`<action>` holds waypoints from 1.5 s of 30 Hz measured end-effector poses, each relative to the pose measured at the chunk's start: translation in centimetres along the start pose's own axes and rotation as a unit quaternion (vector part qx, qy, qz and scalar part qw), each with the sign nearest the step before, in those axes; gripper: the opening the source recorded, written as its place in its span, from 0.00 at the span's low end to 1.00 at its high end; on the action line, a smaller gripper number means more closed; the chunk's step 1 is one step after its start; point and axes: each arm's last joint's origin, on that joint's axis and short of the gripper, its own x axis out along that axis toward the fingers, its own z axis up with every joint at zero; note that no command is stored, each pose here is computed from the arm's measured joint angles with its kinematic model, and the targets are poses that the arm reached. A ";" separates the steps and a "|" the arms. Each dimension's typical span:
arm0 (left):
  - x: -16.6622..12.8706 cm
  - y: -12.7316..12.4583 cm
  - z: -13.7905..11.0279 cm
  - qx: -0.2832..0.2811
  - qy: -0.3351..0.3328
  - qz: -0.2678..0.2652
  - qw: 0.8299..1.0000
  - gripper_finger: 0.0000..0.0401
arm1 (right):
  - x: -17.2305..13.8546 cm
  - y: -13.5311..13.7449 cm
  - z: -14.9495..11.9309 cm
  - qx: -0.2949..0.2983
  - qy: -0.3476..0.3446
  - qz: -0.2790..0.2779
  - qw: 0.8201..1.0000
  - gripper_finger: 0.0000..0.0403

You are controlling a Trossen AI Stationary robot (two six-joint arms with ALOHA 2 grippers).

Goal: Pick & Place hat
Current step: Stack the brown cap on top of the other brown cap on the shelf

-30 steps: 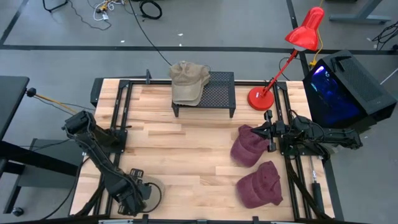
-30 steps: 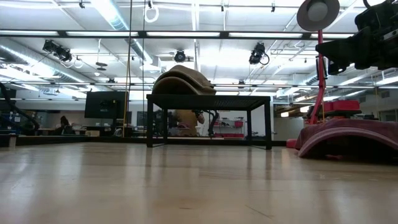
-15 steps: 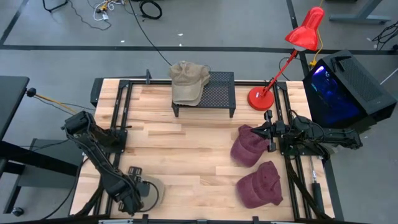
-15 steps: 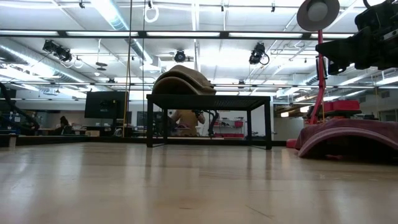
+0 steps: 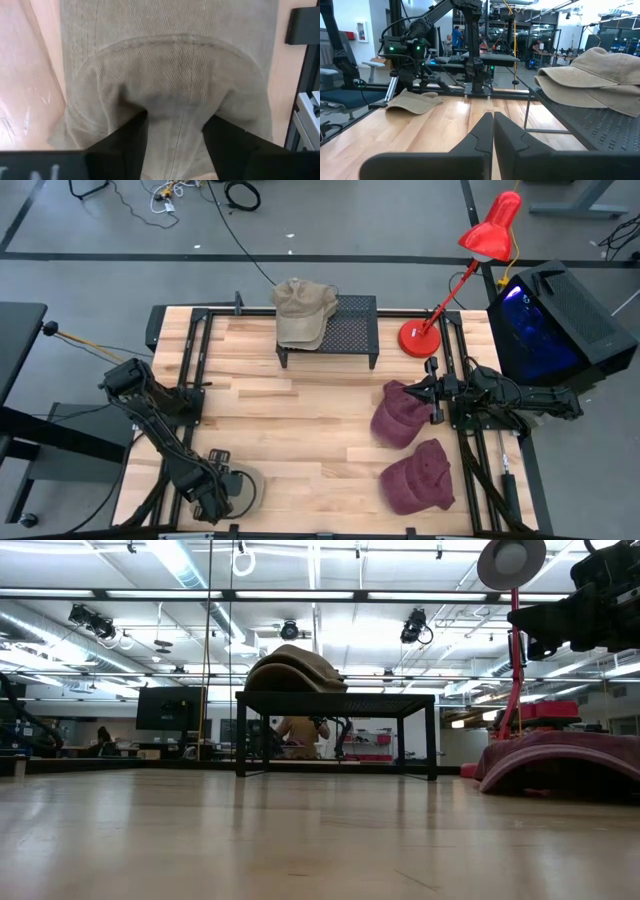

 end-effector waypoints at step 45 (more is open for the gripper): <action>-5.7 -0.6 3.1 0.030 0.018 -0.031 0.999 0.00 | 0.0 0.0 0.0 0.000 0.000 0.000 1.000 0.04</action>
